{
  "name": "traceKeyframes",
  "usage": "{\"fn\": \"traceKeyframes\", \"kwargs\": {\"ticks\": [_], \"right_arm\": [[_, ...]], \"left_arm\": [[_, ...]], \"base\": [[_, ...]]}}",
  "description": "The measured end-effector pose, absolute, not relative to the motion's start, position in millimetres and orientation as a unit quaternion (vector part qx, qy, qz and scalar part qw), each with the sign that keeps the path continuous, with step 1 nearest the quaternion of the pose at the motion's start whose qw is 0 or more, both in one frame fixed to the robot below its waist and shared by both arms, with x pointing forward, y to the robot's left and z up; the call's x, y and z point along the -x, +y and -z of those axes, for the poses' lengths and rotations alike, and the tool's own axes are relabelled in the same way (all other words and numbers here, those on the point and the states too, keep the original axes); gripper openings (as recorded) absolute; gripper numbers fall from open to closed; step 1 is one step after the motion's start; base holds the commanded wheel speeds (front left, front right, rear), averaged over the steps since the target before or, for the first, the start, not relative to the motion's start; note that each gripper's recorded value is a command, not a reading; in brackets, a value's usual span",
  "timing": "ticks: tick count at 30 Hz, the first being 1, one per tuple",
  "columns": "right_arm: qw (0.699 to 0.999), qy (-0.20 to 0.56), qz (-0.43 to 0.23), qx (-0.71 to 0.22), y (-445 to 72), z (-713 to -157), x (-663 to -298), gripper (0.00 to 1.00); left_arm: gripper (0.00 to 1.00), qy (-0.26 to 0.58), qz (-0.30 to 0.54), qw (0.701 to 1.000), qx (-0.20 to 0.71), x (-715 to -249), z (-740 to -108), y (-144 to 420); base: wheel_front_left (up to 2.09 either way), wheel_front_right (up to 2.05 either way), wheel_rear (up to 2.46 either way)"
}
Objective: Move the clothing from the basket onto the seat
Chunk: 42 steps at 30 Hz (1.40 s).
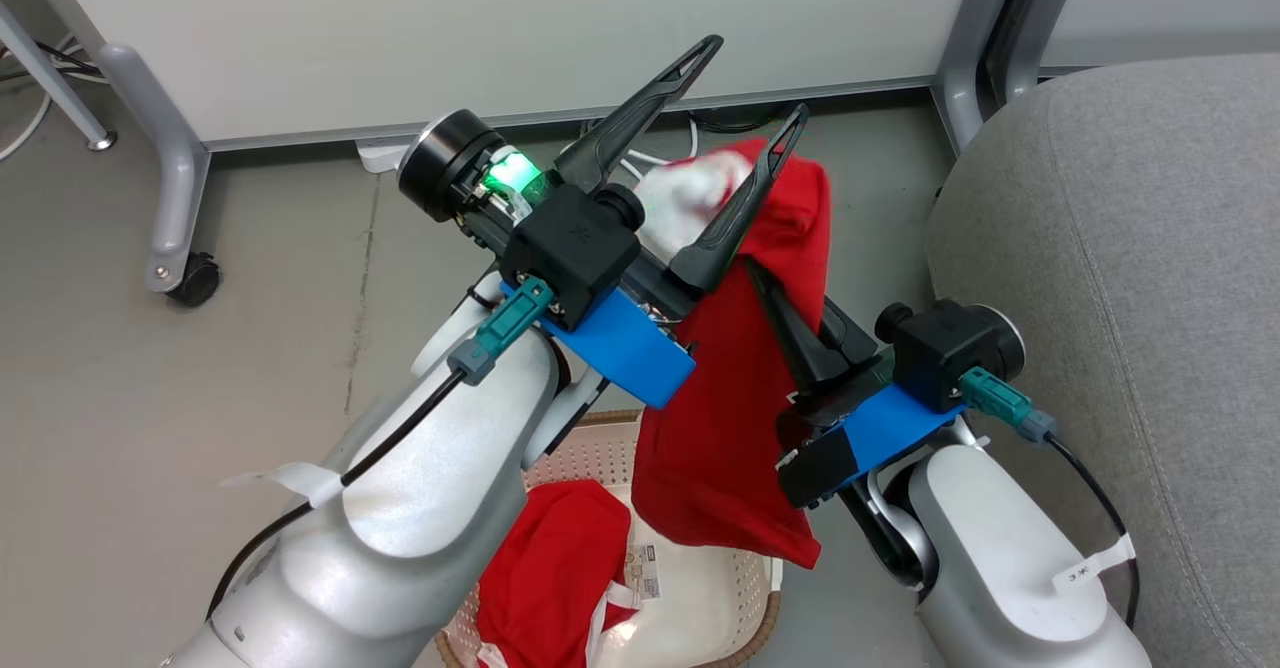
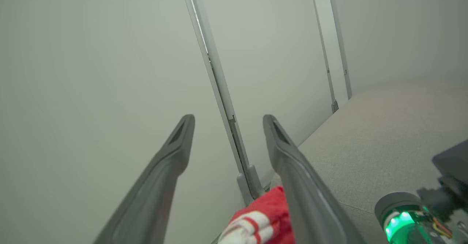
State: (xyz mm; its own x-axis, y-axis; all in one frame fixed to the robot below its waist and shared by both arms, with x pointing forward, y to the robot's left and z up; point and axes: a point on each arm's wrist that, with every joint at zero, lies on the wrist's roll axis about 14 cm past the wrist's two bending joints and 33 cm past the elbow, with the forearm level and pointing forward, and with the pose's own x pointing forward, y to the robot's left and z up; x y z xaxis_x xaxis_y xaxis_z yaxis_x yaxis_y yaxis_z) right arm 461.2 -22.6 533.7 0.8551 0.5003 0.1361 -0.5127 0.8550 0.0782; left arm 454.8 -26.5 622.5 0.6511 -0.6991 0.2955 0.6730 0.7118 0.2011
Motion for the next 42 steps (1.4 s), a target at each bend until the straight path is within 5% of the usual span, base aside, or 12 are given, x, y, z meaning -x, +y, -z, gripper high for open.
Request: {"fn": "traceKeyframes", "kwargs": {"ticks": [19,42], "right_arm": [[0.978,-0.057,-0.189,-0.063,-74.6,-529.4,-471.4,0.00],[0.998,-0.051,-0.022,-0.029,-197.8,-518.0,-448.6,0.00]], "left_arm": [[1.00,-0.150,0.411,0.899,-0.031,-456.8,-594.9,-49.5],[1.00,-0.101,0.525,0.845,-0.006,-433.8,-547.4,-125.8]], "base": [[0.00,0.00,0.00],[0.00,0.00,0.00]]}}
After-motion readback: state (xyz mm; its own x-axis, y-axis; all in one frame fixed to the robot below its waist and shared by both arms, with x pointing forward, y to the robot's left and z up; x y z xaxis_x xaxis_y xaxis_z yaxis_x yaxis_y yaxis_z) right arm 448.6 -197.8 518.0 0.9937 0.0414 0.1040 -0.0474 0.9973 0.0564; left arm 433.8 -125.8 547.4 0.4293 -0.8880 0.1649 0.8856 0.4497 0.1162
